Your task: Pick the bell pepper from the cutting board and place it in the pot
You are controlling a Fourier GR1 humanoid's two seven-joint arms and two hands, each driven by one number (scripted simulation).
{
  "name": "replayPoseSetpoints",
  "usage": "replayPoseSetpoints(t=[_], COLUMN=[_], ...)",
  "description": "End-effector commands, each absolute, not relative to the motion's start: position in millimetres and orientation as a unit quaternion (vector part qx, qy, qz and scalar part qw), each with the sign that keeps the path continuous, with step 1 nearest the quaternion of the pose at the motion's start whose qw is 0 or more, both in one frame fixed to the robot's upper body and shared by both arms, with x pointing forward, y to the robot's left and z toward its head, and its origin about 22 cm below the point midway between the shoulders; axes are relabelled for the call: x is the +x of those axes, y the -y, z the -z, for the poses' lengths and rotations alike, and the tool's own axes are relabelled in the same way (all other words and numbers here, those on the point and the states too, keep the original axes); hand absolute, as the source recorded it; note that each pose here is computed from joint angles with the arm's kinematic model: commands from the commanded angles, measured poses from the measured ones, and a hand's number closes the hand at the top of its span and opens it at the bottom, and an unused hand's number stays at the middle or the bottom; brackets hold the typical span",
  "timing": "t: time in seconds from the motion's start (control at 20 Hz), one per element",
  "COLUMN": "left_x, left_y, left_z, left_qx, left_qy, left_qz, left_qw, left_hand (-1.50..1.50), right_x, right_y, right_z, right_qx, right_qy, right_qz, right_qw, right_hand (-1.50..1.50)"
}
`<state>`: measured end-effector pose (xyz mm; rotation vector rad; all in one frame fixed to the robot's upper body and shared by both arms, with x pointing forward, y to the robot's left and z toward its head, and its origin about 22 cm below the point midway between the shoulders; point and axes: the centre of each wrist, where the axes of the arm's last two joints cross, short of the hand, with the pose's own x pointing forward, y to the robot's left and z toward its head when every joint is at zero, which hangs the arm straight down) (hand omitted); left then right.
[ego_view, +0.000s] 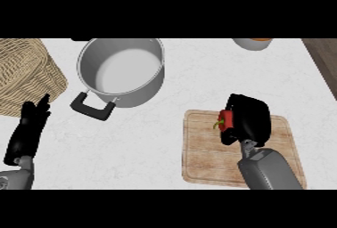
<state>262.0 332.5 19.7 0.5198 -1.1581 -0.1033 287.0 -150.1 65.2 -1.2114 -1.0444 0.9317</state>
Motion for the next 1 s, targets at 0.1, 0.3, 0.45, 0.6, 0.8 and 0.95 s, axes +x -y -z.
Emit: replayPoseSetpoints(t=[0.1, 0.3, 0.45, 0.6, 0.8, 0.95], left_x=[260.8, 265.3, 259.4, 274.4, 279.1, 274.4], left_y=[-334.5, -326.3, -321.5, -327.1, -342.1, -326.8], left_z=[-37.0, -22.2, -25.7, -33.9, -33.6, -36.2], left_qx=[0.249, 0.237, 0.238, 0.242, 0.240, 0.237], left_qy=[0.545, 0.538, 0.541, 0.547, 0.540, 0.545], left_qz=[0.046, 0.048, 0.049, 0.056, 0.049, 0.056], left_qw=[0.799, 0.807, 0.806, 0.800, 0.805, 0.802], left_hand=[0.00, 0.00, 0.00, 0.00, 0.00, 0.00], right_x=[271.0, 266.5, 255.4, 266.3, 272.3, 286.4], right_y=[130.0, 104.6, 91.6, 77.6, 47.3, 28.5], right_z=[-129.9, -176.5, -203.6, -213.7, -267.8, -275.3], right_qx=[-0.531, -0.479, -0.492, -0.494, -0.466, -0.451], right_qy=[0.584, 0.700, 0.718, 0.725, 0.731, 0.720], right_qz=[-0.322, -0.251, -0.235, -0.244, -0.264, -0.279], right_qw=[0.524, 0.467, 0.432, 0.413, 0.422, 0.448], right_hand=[1.50, 1.50, 1.50, 1.50, 1.50, 1.50])
